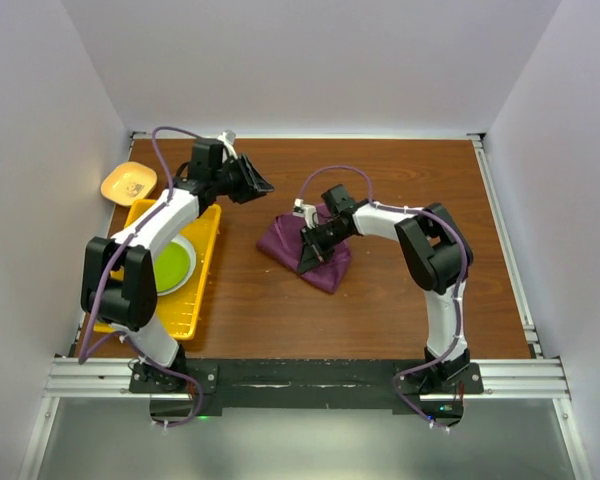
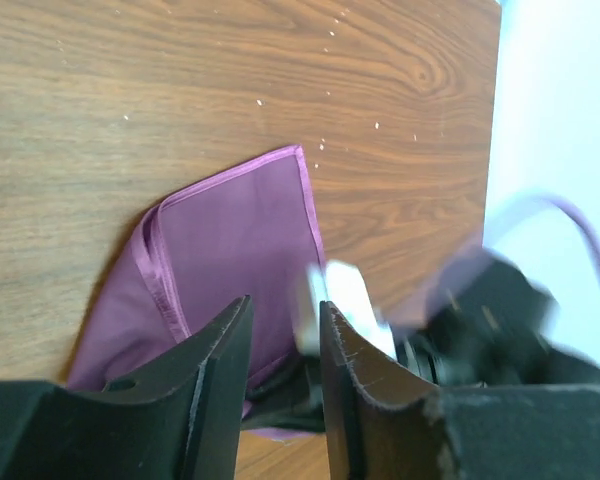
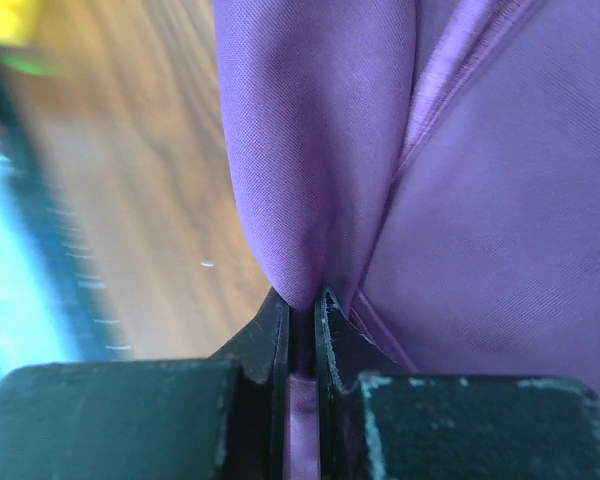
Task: Fold the napkin, place the utensils inside, and roll it up
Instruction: Roll the napkin with the utensil
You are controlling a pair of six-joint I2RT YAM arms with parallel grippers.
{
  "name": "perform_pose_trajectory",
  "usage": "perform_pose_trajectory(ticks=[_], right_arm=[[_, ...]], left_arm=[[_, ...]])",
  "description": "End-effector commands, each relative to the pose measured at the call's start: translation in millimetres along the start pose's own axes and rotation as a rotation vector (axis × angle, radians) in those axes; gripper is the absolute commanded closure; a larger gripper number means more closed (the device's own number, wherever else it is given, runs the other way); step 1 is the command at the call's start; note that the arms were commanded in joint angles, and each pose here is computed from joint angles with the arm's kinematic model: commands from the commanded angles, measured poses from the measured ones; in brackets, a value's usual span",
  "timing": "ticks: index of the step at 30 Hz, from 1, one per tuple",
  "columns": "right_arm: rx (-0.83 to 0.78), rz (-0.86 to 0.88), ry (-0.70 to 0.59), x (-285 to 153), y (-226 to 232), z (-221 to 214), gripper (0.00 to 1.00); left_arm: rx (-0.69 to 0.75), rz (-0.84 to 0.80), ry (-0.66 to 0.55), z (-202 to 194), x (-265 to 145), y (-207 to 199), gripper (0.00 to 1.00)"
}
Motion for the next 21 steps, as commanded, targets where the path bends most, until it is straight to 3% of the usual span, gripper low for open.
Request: perform_pose_trajectory(ticks=[1,2,6,12,16,21], right_arm=[[0.391,0.23,-0.014,6,15,-22,1.0],[0.493,0.222,-0.011,5,8,-25,1.0],[0.615,0.271,-0.06,6,-3,-18,1.0],[0.669,0.281,-0.078,7,-19,-20,1.0],[0.691,0.274,-0.083,3,-26,-28,1.0],[0.691,0.258,-0.09,-1,-29,-27,1.0]], left_arm=[[0.022,0.004,0.064,-21,-5,9,0.64],[0.02,-0.009,0.089,-32,-9,13,0.64],[0.03,-0.055,0.15,-59,-10,20,0.73],[0.023,-0.202,0.209,-89,15,13,0.89],[0.054,-0.293,0.209,-99,32,7,0.95],[0.018,-0.307,0.21,-113,50,31,0.98]])
Point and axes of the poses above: each gripper's point midway between its finger pads, its own x axis out along the fingers, its own y axis along the line the jaws close on, z = x × y, the point moved 1 cm from there along -x, back along the fingers, and after that the axes turned 13 degrees about -x, right-handed, at the moved point
